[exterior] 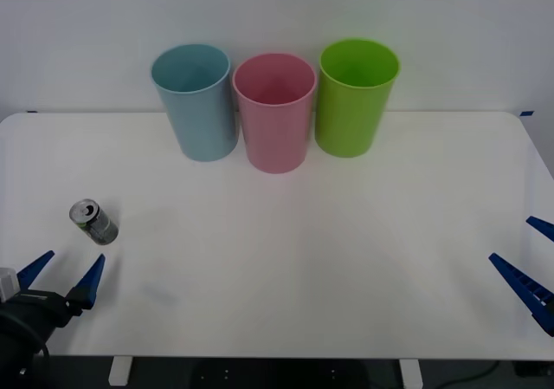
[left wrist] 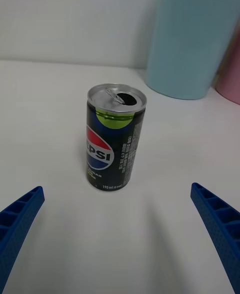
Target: Grasp the object on the table and drop it into the matching bin: aluminum can to the light blue bin, PET bottle to the pink bin.
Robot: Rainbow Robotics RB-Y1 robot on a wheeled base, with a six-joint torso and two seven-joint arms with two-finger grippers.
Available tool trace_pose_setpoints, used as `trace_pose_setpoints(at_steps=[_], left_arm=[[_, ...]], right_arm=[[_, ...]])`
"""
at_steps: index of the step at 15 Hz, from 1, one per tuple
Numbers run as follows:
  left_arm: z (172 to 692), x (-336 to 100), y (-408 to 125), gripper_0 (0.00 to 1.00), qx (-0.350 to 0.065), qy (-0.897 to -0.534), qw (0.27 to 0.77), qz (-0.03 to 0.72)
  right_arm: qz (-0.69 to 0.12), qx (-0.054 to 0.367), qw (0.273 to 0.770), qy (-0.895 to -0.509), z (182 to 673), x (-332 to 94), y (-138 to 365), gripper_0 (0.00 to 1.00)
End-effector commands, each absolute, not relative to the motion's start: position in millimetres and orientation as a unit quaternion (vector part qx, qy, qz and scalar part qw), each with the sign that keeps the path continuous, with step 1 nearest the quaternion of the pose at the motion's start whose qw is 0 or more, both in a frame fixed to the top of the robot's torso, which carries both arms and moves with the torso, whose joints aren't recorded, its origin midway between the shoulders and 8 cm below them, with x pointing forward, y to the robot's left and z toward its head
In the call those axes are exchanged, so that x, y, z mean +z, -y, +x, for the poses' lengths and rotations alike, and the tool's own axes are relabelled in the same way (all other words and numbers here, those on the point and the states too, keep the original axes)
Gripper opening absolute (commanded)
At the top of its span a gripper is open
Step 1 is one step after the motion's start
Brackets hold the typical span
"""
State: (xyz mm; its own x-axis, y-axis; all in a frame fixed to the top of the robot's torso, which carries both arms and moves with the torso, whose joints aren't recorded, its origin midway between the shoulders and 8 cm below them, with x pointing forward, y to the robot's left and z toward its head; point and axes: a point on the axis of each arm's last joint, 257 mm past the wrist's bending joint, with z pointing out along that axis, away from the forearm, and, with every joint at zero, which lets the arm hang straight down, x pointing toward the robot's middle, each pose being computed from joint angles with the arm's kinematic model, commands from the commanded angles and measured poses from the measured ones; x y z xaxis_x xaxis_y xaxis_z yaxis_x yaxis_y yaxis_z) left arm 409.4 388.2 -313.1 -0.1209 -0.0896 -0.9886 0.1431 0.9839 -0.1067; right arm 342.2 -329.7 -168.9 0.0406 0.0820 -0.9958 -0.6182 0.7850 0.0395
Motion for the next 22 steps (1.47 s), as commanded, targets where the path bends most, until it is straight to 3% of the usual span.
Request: trace_pose_setpoints(at_steps=[1,16,22], left_arm=[[421.8,-313.9,-390.5,1.00,-0.084,-0.743,0.664,0.013],[506.2,-316.2,-377.5,1.00,-0.083,-0.743,0.664,0.015],[514.7,-315.6,-372.2,1.00,-0.082,-0.744,0.663,0.018]], right_arm=[[-0.208,0.253,0.691,-0.645,342.3,-168.9,329.7,1.00],[-0.208,0.253,0.691,-0.645,342.3,-168.9,329.7,1.00],[-0.208,0.253,0.691,-0.645,342.3,-168.9,329.7,1.00]])
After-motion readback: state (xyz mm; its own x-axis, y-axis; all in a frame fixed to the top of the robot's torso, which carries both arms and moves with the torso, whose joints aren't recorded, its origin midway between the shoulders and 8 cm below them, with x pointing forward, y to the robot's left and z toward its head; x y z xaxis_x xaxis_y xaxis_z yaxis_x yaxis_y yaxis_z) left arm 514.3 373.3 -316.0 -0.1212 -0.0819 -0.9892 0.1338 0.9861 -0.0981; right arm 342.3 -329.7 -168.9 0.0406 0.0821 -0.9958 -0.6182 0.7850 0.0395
